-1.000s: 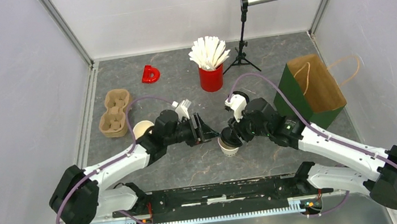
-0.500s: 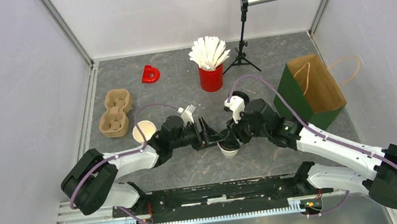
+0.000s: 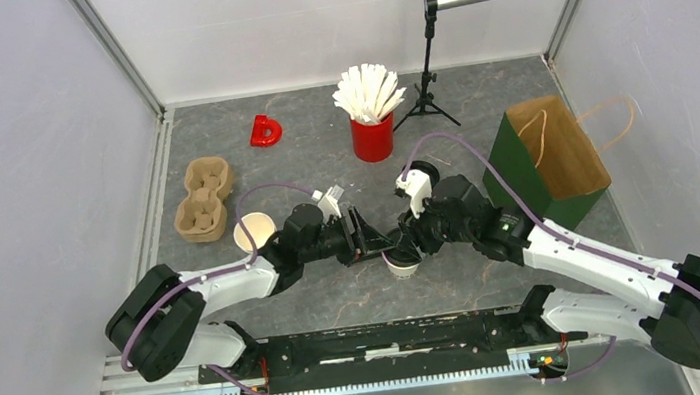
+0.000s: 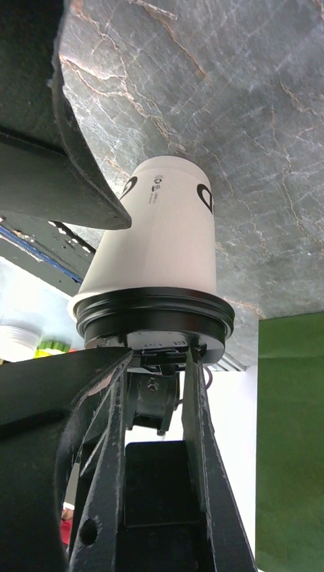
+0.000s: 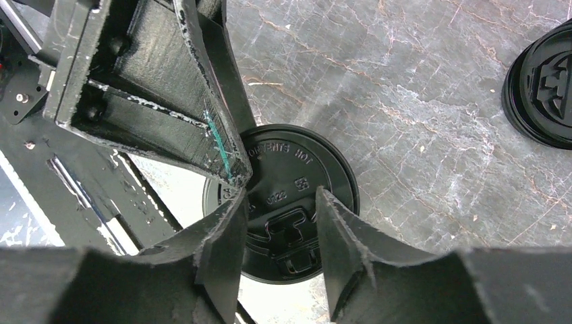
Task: Pack the takeout coffee
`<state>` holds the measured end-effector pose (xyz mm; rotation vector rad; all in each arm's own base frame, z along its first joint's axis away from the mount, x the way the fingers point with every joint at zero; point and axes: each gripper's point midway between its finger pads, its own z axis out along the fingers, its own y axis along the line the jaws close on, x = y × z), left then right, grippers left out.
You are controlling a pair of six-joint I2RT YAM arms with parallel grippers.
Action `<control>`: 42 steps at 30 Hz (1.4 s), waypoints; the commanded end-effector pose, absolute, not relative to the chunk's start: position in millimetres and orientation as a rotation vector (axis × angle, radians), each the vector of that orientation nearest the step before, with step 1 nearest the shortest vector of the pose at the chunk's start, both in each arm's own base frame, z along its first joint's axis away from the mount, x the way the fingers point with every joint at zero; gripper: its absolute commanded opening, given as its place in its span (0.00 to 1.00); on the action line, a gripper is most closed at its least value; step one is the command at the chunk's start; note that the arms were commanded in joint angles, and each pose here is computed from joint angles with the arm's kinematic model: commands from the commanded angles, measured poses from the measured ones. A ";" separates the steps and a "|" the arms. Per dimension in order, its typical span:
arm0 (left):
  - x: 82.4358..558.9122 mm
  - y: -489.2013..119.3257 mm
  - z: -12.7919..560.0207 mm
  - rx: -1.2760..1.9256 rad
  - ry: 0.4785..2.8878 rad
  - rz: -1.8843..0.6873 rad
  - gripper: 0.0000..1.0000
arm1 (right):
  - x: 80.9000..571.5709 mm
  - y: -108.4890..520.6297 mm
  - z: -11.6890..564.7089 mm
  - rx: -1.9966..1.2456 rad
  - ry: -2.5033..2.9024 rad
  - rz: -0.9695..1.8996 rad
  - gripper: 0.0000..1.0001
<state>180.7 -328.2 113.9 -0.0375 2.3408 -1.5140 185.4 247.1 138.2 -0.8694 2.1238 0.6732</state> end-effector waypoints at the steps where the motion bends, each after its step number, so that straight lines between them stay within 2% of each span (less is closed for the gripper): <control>1: 184.1 -329.1 125.8 0.003 2.310 -1.483 0.70 | 187.8 242.7 155.3 -0.842 2.093 0.659 0.52; 4: 183.3 -327.8 124.0 0.011 2.319 -1.472 0.68 | 189.3 235.7 162.9 -0.813 2.083 0.629 0.59; 7: 182.3 -327.5 124.3 0.024 2.323 -1.465 0.65 | 183.5 236.9 164.4 -0.813 2.070 0.669 0.58; 10: 182.5 -327.2 126.7 0.032 2.320 -1.460 0.63 | 170.7 249.9 161.6 -0.914 2.024 0.770 0.58; 15: 182.6 -328.0 132.0 0.039 2.308 -1.470 0.58 | 164.4 259.2 153.6 -1.108 1.965 0.734 0.66; 23: 181.4 -325.0 127.9 0.034 2.322 -1.448 0.57 | 163.8 254.1 139.0 -1.136 1.999 0.691 0.58; 30: 180.3 -325.9 119.5 0.033 2.345 -1.429 0.54 | 157.0 249.3 122.9 -1.146 1.997 0.697 0.57; 34: 180.0 -327.0 117.8 0.033 2.349 -1.422 0.54 | 158.3 250.2 128.0 -1.215 1.928 0.677 0.64; 37: 180.4 -328.3 118.8 0.036 2.347 -1.422 0.54 | 165.1 253.2 149.3 -1.266 1.817 0.643 0.75; 42: 180.9 -330.0 119.1 0.042 2.348 -1.421 0.54 | 171.5 254.4 187.2 -1.357 1.587 0.569 0.79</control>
